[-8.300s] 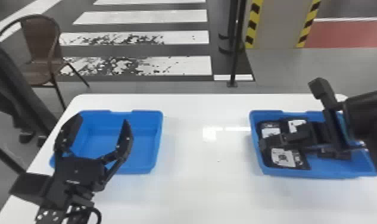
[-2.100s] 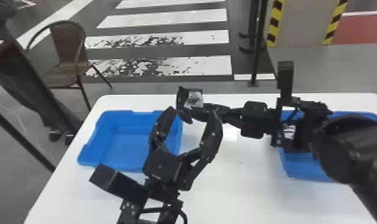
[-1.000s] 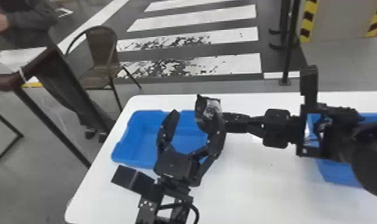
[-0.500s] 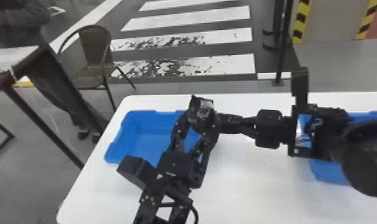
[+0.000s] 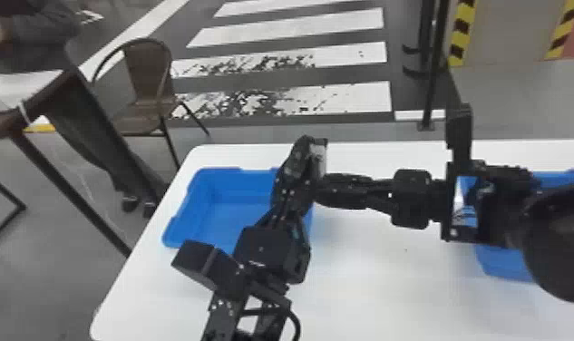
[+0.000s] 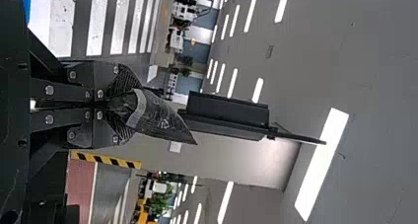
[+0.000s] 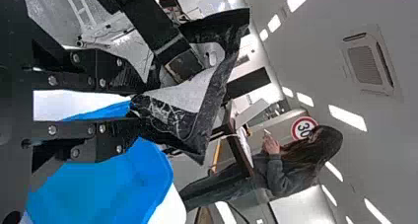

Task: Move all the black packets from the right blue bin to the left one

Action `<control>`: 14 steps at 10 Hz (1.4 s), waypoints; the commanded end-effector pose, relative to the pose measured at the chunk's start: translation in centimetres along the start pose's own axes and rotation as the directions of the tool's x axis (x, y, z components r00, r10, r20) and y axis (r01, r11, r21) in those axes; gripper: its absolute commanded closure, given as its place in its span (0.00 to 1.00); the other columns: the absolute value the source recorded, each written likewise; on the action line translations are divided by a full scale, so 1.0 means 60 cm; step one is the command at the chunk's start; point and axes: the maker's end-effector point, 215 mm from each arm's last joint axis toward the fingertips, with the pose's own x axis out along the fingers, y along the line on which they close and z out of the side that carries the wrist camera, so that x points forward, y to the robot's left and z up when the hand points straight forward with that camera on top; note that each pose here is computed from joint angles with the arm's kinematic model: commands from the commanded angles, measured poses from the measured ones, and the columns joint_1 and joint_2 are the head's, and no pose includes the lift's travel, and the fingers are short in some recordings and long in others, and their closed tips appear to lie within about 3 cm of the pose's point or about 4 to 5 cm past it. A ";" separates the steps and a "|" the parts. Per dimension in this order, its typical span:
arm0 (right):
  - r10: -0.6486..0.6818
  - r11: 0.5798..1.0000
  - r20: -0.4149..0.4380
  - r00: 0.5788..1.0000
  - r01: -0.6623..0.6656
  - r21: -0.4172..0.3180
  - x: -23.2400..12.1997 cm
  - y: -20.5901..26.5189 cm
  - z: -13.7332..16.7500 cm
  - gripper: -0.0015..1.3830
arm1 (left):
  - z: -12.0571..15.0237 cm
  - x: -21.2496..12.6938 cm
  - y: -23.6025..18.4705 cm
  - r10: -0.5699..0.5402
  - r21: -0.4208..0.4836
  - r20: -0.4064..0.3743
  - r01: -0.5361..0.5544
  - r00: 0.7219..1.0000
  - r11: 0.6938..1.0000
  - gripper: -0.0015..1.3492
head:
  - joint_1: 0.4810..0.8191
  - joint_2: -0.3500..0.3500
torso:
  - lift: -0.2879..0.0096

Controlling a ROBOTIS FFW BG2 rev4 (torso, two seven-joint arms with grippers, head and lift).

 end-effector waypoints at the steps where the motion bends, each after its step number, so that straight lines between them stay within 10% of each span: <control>1: 0.007 1.000 0.054 0.998 -0.008 0.016 -0.009 0.002 0.012 0.30 | 0.014 -0.002 0.015 0.019 0.023 0.026 -0.020 0.999 1.000 0.90 | 0.63 0.88 | 0.50; 2: -0.028 1.000 0.128 0.991 0.026 0.018 -0.045 -0.009 0.038 0.07 | 0.025 0.000 0.052 0.059 0.086 0.044 -0.063 0.997 0.994 0.90 | 0.63 0.88 | 0.50; 4: -0.152 0.988 0.224 0.963 0.149 0.030 -0.145 -0.044 0.050 0.09 | -0.021 0.000 0.182 0.192 0.339 -0.008 -0.178 0.981 0.924 0.90 | 0.63 0.88 | 0.50; 8: -0.231 0.973 0.252 0.940 0.223 0.061 -0.201 -0.047 0.029 0.11 | -0.219 0.007 0.385 0.419 0.629 -0.278 -0.166 0.864 0.760 0.88 | 0.63 0.91 | 0.50; 10: -0.251 0.968 0.252 0.935 0.247 0.047 -0.211 -0.048 0.032 0.11 | -0.161 0.031 0.357 0.353 0.576 -0.161 -0.203 0.921 0.792 0.09 | 0.63 0.93 | 0.50; 12: -0.343 0.939 0.252 0.905 0.339 0.061 -0.256 -0.059 0.029 0.11 | -0.090 0.017 0.255 0.244 0.253 0.003 -0.237 0.970 0.938 0.10 | 0.63 0.90 | 0.50; 14: -0.517 0.854 0.199 0.833 0.517 0.056 -0.350 -0.079 0.021 0.11 | 0.010 -0.019 0.157 0.185 0.046 0.109 -0.191 0.977 0.981 0.10 | 0.63 0.78 | 0.50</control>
